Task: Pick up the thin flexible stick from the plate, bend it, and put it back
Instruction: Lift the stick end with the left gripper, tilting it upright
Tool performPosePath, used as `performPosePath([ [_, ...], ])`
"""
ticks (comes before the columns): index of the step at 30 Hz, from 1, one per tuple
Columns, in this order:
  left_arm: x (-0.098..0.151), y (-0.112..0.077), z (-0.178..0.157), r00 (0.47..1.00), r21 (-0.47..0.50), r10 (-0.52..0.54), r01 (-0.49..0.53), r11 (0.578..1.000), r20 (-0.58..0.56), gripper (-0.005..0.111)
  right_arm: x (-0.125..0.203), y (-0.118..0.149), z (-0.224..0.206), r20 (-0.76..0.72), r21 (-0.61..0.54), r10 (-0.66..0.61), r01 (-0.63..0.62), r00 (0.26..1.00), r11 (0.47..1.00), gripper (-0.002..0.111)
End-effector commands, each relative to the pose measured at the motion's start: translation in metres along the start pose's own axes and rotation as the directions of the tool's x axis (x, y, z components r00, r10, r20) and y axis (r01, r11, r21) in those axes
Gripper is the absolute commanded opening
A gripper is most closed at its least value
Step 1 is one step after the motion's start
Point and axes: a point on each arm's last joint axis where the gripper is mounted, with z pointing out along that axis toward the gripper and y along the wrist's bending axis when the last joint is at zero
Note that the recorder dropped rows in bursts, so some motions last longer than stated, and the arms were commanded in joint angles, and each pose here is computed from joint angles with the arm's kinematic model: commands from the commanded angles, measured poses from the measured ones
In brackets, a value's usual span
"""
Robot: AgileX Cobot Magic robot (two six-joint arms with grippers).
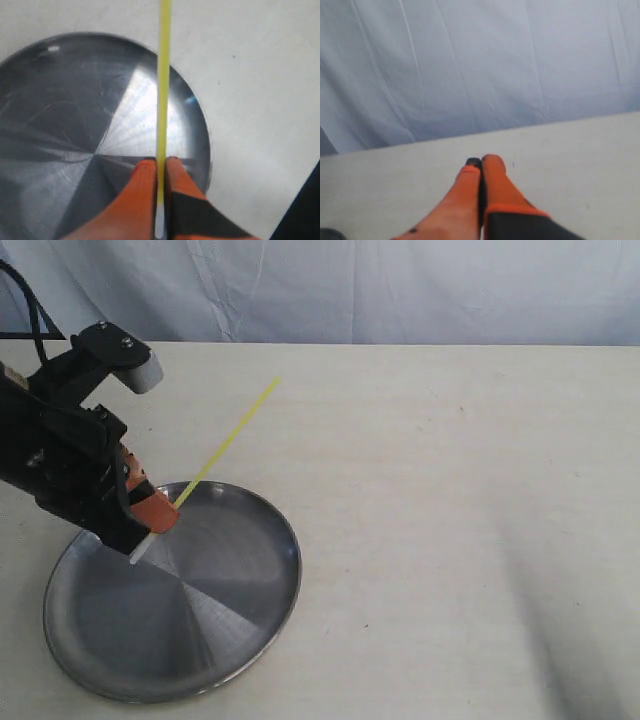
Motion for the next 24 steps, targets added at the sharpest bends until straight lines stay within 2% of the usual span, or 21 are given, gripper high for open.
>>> performPosePath([
  [1,0.002,-0.013,-0.010,0.996,0.043,0.022,-0.026,0.999,0.091,0.000,-0.009,0.001,-0.001,0.109,-0.013,-0.007,0.008,0.994,1.000,-0.001],
  [8,0.002,-0.021,-0.009,0.987,0.111,0.033,-0.051,0.993,0.160,0.000,-0.009,0.001,-0.001,0.109,-0.013,-0.001,0.002,0.994,1.000,-0.001],
  [9,0.001,-0.023,-0.009,0.986,0.135,0.030,-0.053,0.989,0.166,0.000,-0.010,0.001,-0.001,0.124,-0.020,0.048,-0.046,0.991,0.999,-0.001],
  [10,0.001,-0.026,-0.010,0.984,0.157,0.031,-0.059,0.986,0.176,0.000,-0.013,0.001,-0.002,0.144,-0.042,0.190,-0.186,0.971,0.982,-0.001],
  [11,0.001,-0.028,-0.010,0.983,0.177,0.035,-0.067,0.982,0.179,0.000,-0.015,0.001,-0.002,0.157,-0.064,0.337,-0.331,0.929,0.942,-0.001],
  [12,0.000,-0.030,-0.010,0.981,0.199,0.042,-0.079,0.977,0.187,0.000,-0.017,-0.001,-0.002,0.167,-0.094,0.519,-0.511,0.838,0.855,-0.001],
  [13,0.000,-0.031,-0.011,0.980,0.213,0.045,-0.086,0.973,0.192,0.000,-0.018,-0.002,-0.002,0.167,-0.117,0.650,-0.640,0.741,0.760,-0.001],
  [14,-0.001,-0.032,-0.011,0.979,0.222,0.042,-0.087,0.971,0.200,0.000,-0.018,-0.003,-0.002,0.161,-0.127,0.718,-0.707,0.678,0.696,-0.001],
  [17,-0.001,-0.033,-0.011,0.978,0.229,0.039,-0.087,0.970,0.206,0.000,-0.014,-0.002,-0.002,0.122,-0.112,0.774,-0.766,0.622,0.633,-0.001],
  [20,-0.002,-0.036,-0.010,0.978,0.240,0.051,-0.100,0.966,0.201,0.000,-0.007,-0.001,-0.001,0.049,-0.072,0.861,-0.858,0.507,0.509,-0.001],
  [24,-0.003,-0.046,-0.007,0.973,0.245,0.110,-0.159,0.956,0.203,0.000,-0.005,0.001,-0.001,0.010,-0.065,0.869,-0.867,0.495,0.494,-0.001],
])
